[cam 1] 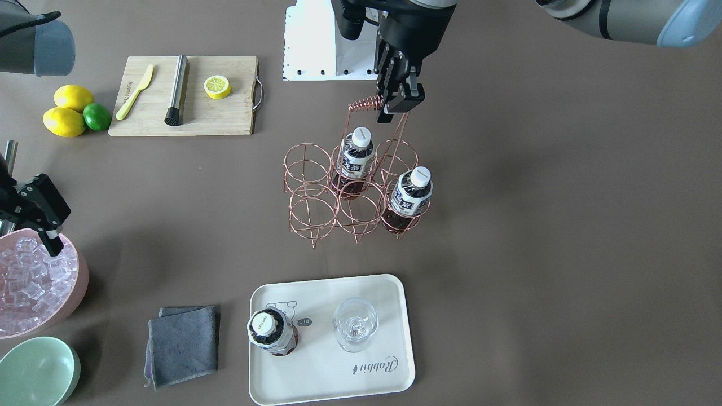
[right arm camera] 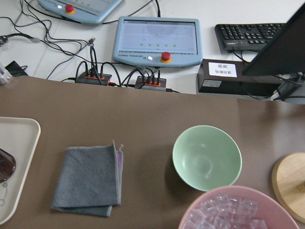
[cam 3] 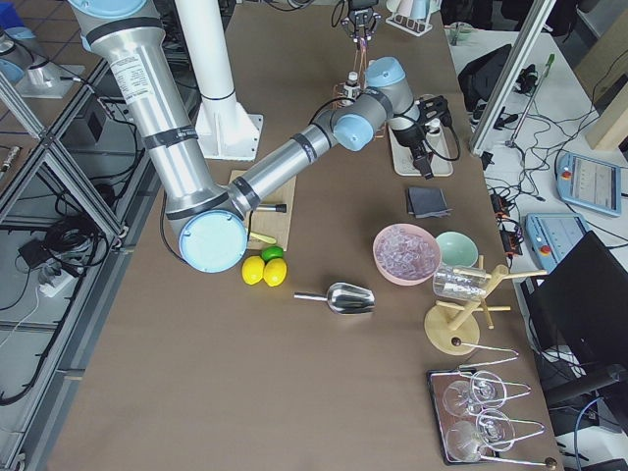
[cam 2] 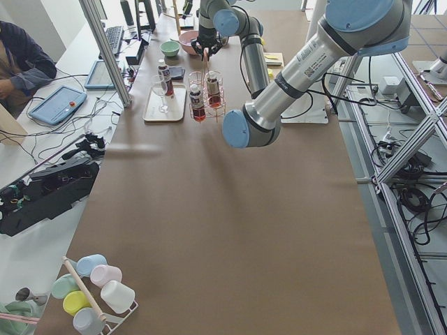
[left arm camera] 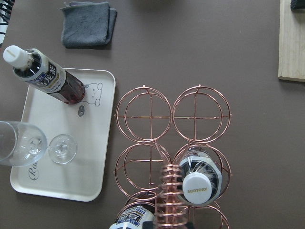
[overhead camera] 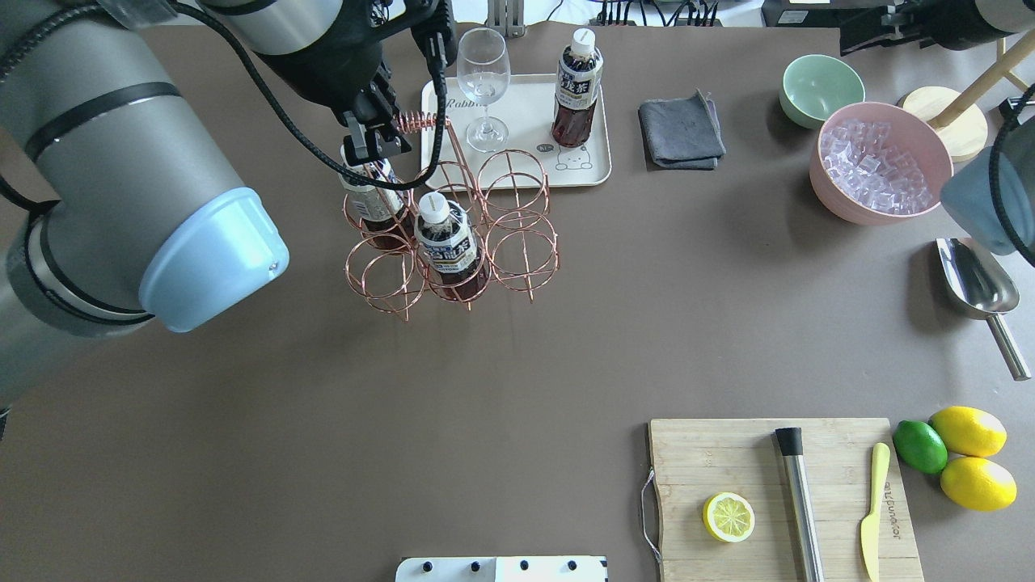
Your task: Take tea from basket to plate
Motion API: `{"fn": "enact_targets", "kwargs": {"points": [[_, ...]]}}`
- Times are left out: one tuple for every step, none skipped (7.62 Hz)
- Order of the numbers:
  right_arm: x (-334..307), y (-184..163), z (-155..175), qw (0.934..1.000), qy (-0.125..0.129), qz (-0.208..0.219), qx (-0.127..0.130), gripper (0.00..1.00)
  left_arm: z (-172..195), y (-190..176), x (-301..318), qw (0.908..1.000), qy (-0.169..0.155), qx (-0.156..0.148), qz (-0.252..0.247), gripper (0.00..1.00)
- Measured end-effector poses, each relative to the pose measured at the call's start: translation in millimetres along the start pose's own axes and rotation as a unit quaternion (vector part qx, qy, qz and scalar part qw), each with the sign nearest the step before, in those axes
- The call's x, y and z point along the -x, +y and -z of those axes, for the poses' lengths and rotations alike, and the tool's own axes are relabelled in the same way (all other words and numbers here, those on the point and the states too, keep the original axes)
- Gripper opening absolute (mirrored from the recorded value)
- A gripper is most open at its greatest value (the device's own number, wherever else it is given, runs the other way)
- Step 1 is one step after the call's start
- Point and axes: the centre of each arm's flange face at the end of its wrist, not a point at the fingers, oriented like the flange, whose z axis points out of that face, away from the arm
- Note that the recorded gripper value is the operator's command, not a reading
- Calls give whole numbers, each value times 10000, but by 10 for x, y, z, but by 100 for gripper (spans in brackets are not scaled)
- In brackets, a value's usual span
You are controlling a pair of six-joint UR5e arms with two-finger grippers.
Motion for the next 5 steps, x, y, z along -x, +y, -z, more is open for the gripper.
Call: {"fn": "enact_targets", "kwargs": {"points": [[-265,259,20,9985,316,-195,401,100,79,200,154,10000,-14,21,-36,0],[-565,559,0,9946,575,-378,773,100,174,459,351,10000,-12,49,-78,0],[-824,860,-33,9898,661,-544,1140,100,272,764,559,9999,-29,96,-114,0],[-1037,1138,-62,9844,654,-683,1485,100,365,1116,761,9997,-42,159,-159,0],[-1240,1363,-69,9803,610,-657,1762,100,456,1500,952,9995,-58,235,-213,0]]}}
